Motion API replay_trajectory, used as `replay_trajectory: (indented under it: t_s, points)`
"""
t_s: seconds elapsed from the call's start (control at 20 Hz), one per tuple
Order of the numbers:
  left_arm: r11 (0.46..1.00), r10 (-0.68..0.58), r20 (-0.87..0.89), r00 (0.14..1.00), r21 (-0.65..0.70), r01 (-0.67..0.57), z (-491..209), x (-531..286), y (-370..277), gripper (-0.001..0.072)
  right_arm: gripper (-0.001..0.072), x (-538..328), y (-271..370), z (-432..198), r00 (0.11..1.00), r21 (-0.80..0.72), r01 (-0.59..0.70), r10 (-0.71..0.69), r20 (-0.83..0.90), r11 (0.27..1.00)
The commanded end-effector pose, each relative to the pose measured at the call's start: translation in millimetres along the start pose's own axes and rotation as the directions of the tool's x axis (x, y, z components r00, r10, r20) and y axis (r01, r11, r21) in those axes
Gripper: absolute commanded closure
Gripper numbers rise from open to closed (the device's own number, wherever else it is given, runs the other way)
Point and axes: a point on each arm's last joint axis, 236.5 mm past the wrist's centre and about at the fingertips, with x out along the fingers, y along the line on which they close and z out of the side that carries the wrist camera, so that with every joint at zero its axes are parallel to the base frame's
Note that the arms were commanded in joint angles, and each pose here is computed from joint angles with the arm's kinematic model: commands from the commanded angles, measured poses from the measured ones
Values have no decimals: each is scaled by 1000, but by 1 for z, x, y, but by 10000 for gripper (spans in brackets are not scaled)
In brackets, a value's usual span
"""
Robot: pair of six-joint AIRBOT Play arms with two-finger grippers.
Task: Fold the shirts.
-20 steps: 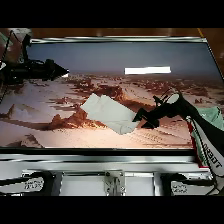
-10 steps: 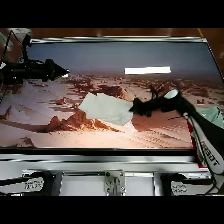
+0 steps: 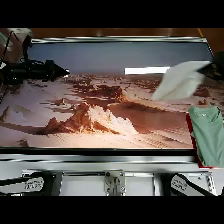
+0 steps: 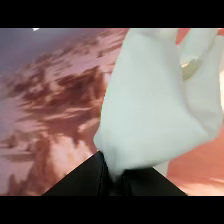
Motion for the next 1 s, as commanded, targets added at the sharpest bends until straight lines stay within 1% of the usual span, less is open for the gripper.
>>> replay_trajectory:
  t_s: [0.0,0.1,0.15,0.2,0.35,0.5,0.55,0.6,0.65,0.7,0.8,0.85,0.9,0.95]
  points:
    - [1000,-17,-45,999,1,17,-10,-1,-4,663,656,-94,-117,-18,937,137,347,-348,-21,928]
    - [999,-31,-79,996,5,32,-19,-3,-10,663,656,-136,-181,-43,850,215,526,-519,-91,823]
    - [999,-38,-95,995,7,39,-23,-4,-12,664,656,-152,-205,-55,806,254,590,-579,-126,766]
    - [999,-43,-108,993,9,45,-26,-6,-15,664,656,-162,-225,-71,776,284,628,-607,-170,724]
    - [999,-47,-112,993,16,49,-28,-8,-19,663,655,-157,-259,-121,778,423,627,-560,-286,654]
    - [999,-48,-112,993,18,50,-28,-8,-20,664,655,-133,-279,-181,776,509,631,-486,-402,586]
    - [999,-48,-113,992,18,51,-28,-8,-20,663,619,-121,-285,-198,777,536,629,-469,-420,563]
    - [998,-50,-115,992,20,52,-29,-7,-21,663,406,-110,-287,-214,781,557,625,-448,-435,547]
    - [998,-50,-116,992,20,53,-29,-6,-22,663,94,-99,-286,-229,782,554,623,-422,-458,553]
    - [998,-52,-119,992,22,55,-30,-5,-23,663,47,-93,-284,-238,782,545,621,-399,-478,564]
    - [998,-56,-125,991,24,60,-32,-3,-26,664,48,-100,-283,-230,783,543,621,-414,-465,565]
    - [998,-58,-127,990,26,62,-32,-2,-27,664,49,-109,-282,-213,788,544,615,-444,-426,571]
    - [998,-60,-131,990,28,64,-33,-1,-28,664,56,-118,-279,-188,805,546,591,-476,-353,595]
    - [997,-62,-135,989,32,67,-35,0,-30,664,61,-128,-274,-152,824,528,554,-515,-236,643]
